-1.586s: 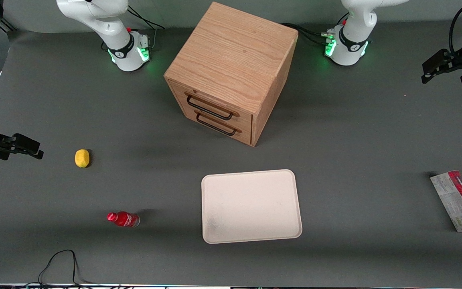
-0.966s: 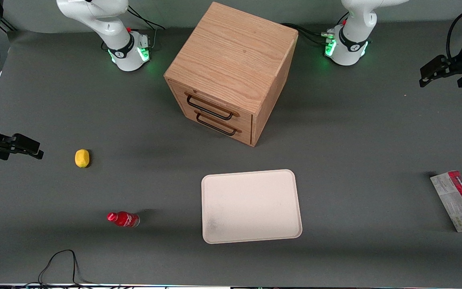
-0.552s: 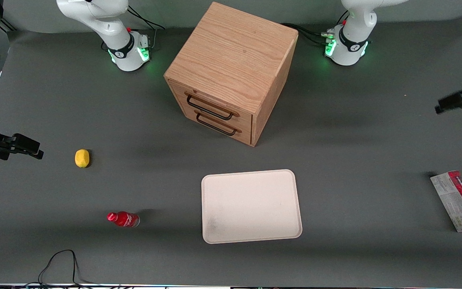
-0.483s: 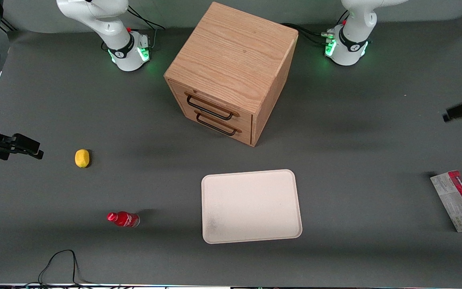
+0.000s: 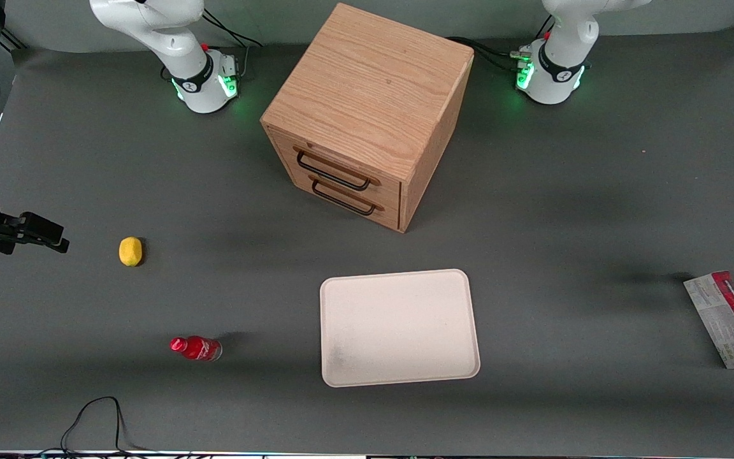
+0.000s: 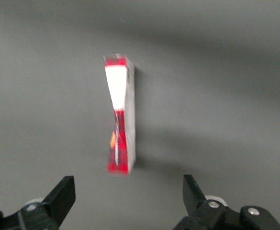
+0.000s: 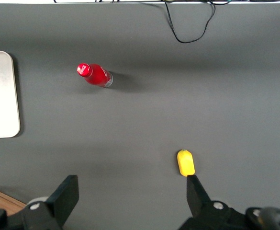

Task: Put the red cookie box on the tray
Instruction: 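Close the left gripper on the cookie box's red end and lift it, then carry the held cookie box over to the cream tray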

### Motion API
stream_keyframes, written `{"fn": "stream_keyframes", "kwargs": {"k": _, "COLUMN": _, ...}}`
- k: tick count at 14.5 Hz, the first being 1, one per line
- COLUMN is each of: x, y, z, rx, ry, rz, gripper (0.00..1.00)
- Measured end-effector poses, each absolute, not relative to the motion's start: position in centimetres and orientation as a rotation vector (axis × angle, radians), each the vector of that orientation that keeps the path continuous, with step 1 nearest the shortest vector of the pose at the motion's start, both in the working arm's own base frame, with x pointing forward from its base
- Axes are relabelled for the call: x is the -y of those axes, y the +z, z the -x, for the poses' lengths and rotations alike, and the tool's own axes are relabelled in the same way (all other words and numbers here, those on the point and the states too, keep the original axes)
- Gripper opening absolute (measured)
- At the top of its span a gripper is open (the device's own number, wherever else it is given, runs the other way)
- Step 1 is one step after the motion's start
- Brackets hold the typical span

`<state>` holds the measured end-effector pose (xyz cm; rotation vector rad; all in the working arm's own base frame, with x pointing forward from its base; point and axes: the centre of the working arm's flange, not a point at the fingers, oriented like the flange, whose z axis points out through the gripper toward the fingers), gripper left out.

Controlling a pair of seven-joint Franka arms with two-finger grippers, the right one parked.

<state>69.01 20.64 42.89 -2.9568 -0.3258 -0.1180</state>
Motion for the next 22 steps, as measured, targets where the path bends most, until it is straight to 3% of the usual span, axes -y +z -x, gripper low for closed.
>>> {"fn": "stream_keyframes", "kwargs": {"k": 6, "x": -25.6, "y": 31.4, "z": -70.7, "rx": 0.353, "ry": -0.135, "rz": 2.902, "gripper": 1.0}}
{"fn": "stream_keyframes", "kwargs": {"k": 11, "x": -26.9, "y": 23.9, "z": -70.0, "rx": 0.447, "ry": -0.063, "rz": 2.959, "gripper": 0.98}}
{"fn": "stream_keyframes", "kwargs": {"k": 12, "x": -26.8, "y": 23.2, "z": -70.0, "rx": 0.452, "ry": -0.06, "rz": 2.963, "gripper": 0.92}}
{"fn": "stream_keyframes", "kwargs": {"k": 19, "x": -25.9, "y": 22.8, "z": -70.5, "rx": 0.354, "ry": -0.061, "rz": 2.955, "gripper": 0.16}}
{"fn": "stream_keyframes", "kwargs": {"k": 20, "x": -25.9, "y": 22.8, "z": -70.5, "rx": 0.344, "ry": -0.059, "rz": 2.953, "gripper": 0.09}}
{"fn": "stream_keyframes", "kwargs": {"k": 22, "x": -25.7, "y": 22.9, "z": -70.6, "rx": 0.316, "ry": -0.056, "rz": 2.944, "gripper": 0.07}}
